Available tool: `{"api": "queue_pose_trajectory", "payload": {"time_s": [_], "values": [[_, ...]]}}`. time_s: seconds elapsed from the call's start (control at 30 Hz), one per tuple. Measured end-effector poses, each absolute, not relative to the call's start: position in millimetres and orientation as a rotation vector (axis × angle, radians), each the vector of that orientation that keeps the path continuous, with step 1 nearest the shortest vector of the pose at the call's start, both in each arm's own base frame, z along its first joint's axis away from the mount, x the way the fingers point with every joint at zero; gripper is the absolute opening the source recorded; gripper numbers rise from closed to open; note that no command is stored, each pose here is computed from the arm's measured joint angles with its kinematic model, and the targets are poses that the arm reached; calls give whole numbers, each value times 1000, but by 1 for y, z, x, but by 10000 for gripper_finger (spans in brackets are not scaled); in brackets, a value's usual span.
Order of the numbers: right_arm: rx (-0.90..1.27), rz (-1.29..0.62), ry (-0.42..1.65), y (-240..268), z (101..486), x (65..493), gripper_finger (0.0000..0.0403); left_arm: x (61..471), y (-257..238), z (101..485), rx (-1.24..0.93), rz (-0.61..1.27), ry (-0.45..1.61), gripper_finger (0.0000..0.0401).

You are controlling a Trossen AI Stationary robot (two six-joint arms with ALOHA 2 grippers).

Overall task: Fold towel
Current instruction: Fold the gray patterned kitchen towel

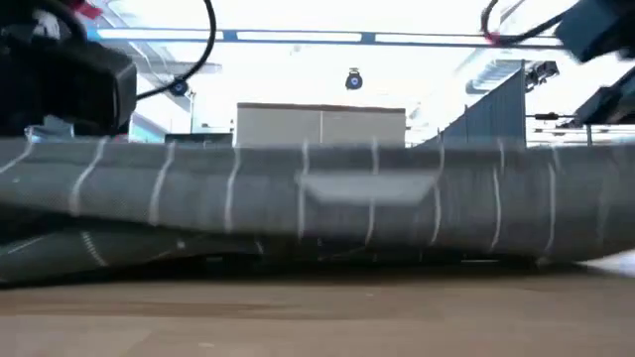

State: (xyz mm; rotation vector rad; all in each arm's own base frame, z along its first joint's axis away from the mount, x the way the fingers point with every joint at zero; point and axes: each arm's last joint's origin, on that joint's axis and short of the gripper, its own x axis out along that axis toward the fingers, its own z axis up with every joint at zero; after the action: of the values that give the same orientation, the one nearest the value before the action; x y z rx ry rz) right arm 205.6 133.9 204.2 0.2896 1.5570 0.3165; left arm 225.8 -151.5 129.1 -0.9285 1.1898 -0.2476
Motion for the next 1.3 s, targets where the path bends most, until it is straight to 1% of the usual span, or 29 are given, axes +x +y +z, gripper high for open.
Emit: {"api": "queue_pose_trajectory", "payload": {"time_s": [0.13, 0.23, 0.57, 0.73, 0.83, 0.93, 1.0, 1.07, 1.13, 1.23, 1.3], "values": [[94, 355, 1503, 153, 214, 196, 194, 226, -150, 120, -924, -282, 1267, 0], [-42, 388, 1384, 168, 215, 192, 218, 229, -147, 119, -943, -298, 1276, 0], [-346, 652, 1171, 222, 188, 190, 216, 239, -144, 126, -985, -343, 1187, 0], [-458, 632, 1227, 229, 159, 194, 205, 238, -146, 127, -984, -361, 1187, 0], [-539, 606, 1221, 229, 149, 198, 202, 238, -146, 128, -986, -366, 1181, 0], [-567, 585, 1246, 227, 140, 201, 198, 238, -146, 128, -993, -361, 1185, 0], [-555, 595, 1266, 227, 135, 203, 190, 238, -146, 128, -994, -362, 1182, 0], [-550, 596, 1281, 227, 132, 205, 169, 238, -146, 128, -997, -360, 1184, 0], [-536, 596, 1295, 226, 131, 206, 127, 238, -146, 128, -1001, -358, 1185, 0], [-477, 560, 1321, 222, 135, 206, 38, 238, -146, 129, -1003, -358, 1183, 0], [-429, 487, 1331, 211, 151, 205, 30, 243, -145, 137, -983, -365, 1141, 0]]}}
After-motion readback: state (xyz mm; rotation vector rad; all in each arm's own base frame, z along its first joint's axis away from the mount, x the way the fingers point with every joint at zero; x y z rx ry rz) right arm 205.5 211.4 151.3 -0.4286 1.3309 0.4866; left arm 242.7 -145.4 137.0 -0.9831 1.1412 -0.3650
